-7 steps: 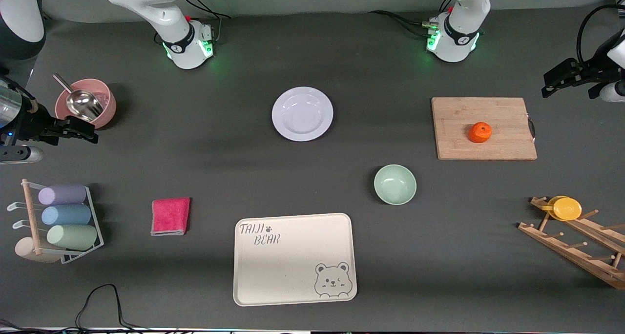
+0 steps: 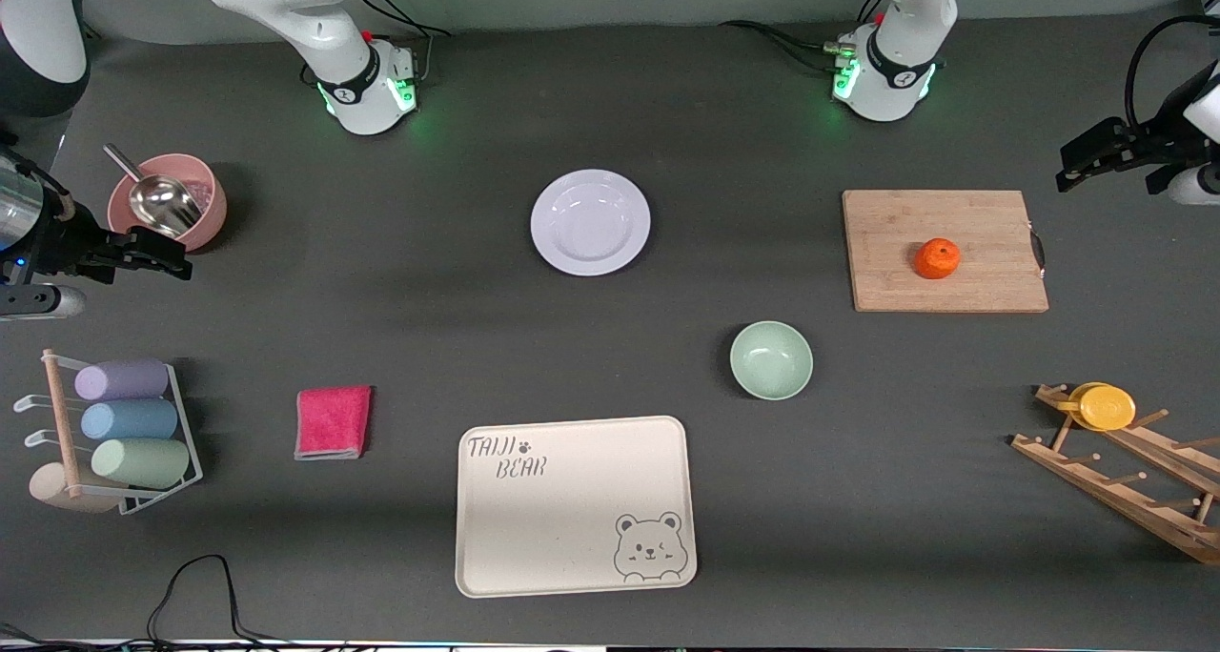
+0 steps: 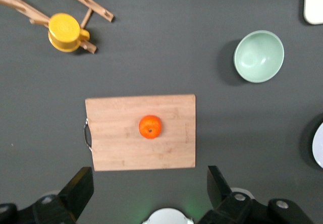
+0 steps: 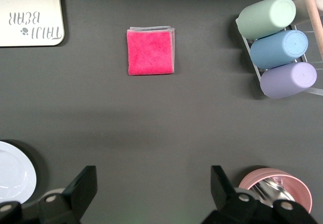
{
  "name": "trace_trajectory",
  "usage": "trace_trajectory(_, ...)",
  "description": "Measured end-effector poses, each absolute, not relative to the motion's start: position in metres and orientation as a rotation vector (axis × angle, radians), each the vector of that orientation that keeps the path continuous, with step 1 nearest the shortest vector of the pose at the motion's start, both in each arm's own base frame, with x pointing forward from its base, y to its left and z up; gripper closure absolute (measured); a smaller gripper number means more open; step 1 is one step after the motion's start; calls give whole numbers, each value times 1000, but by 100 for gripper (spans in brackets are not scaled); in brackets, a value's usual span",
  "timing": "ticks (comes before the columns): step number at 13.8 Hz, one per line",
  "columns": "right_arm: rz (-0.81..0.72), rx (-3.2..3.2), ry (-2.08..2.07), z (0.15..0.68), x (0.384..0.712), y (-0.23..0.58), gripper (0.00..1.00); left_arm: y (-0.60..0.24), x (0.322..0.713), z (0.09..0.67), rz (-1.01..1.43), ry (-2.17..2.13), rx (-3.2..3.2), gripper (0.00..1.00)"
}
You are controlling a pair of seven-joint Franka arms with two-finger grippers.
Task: Place orange and plate with both arms
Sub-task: 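Move the left gripper toward the orange while the right gripper moves toward the plate, then lower the left gripper onto the orange on the cutting board and grasp it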
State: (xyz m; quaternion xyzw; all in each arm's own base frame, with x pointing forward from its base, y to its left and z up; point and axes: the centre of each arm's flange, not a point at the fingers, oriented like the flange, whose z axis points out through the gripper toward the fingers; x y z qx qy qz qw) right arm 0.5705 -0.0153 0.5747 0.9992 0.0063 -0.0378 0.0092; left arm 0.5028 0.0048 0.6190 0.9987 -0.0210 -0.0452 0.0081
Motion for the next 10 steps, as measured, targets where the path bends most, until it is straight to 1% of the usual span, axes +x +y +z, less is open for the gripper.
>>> trace_trajectory(2, -118, 3121, 20, 575, 570, -15, 0, 9, 505, 604, -195, -63, 3120, 0)
trace_trajectory(4, -125, 3121, 19, 575, 569, -15, 0, 14, 512, 571, -219, -58, 3124, 0)
trace_trajectory(7, -135, 3124, 20, 583, 560, -15, 0, 20, 518, 495, -216, -76, 3162, 0)
trace_trajectory(10, -120, 3140, 4, 599, 531, -12, 0, 21, 506, 410, -133, -90, 3175, 0)
